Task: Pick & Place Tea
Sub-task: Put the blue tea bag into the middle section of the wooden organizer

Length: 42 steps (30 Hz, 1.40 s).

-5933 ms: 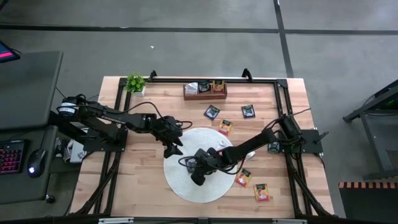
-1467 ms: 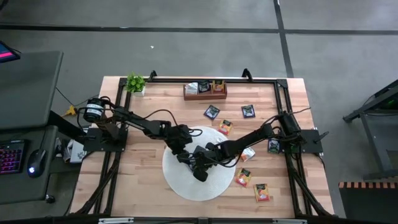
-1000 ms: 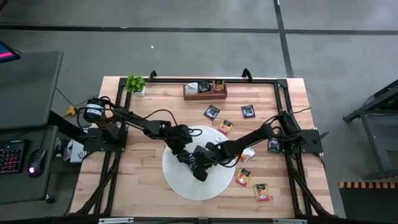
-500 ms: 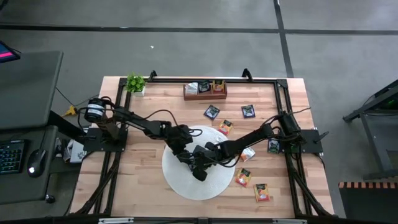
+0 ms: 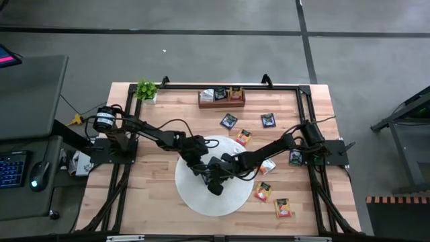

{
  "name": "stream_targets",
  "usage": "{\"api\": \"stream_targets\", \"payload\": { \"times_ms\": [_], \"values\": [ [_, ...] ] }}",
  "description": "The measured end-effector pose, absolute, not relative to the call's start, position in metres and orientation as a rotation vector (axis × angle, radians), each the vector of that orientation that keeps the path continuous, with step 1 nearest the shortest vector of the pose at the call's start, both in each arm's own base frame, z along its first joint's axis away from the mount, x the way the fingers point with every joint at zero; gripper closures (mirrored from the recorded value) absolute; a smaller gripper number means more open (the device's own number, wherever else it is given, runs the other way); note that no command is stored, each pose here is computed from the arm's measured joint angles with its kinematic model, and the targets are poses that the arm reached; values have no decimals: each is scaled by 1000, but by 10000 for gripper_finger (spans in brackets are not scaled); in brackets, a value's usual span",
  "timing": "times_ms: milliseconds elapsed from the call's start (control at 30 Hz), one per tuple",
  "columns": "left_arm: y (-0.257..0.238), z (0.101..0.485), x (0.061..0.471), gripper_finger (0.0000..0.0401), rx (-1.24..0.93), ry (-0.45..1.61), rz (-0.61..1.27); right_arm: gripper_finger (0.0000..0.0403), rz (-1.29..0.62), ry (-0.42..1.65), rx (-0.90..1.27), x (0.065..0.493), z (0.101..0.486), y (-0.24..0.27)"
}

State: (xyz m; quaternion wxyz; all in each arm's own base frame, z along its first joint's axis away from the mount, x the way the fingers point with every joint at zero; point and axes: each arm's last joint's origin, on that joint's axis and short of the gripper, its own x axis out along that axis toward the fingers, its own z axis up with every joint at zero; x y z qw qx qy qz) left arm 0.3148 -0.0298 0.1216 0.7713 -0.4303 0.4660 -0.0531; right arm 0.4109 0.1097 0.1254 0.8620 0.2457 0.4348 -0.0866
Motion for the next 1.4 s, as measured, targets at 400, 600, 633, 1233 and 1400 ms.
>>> {"api": "stream_targets", "payload": {
  "times_ms": [400, 600, 633, 1233, 1400],
  "values": [
    [-29, 121, 315, 398, -871, 997, -123, 403, -160, 862, 527, 408, 147, 114],
    [-27, 122, 317, 400, -836, 948, -60, 403, -197, 767, 501, 398, 186, 115],
    [-27, 123, 318, 400, -828, 931, -49, 403, -209, 760, 494, 395, 192, 115],
    [-11, 215, 306, 401, -667, 364, 293, 403, -416, 624, 412, 328, 291, 94],
    [-4, 248, 291, 401, -610, 168, 439, 403, -444, 557, 414, 312, 299, 78]
  ]
}}
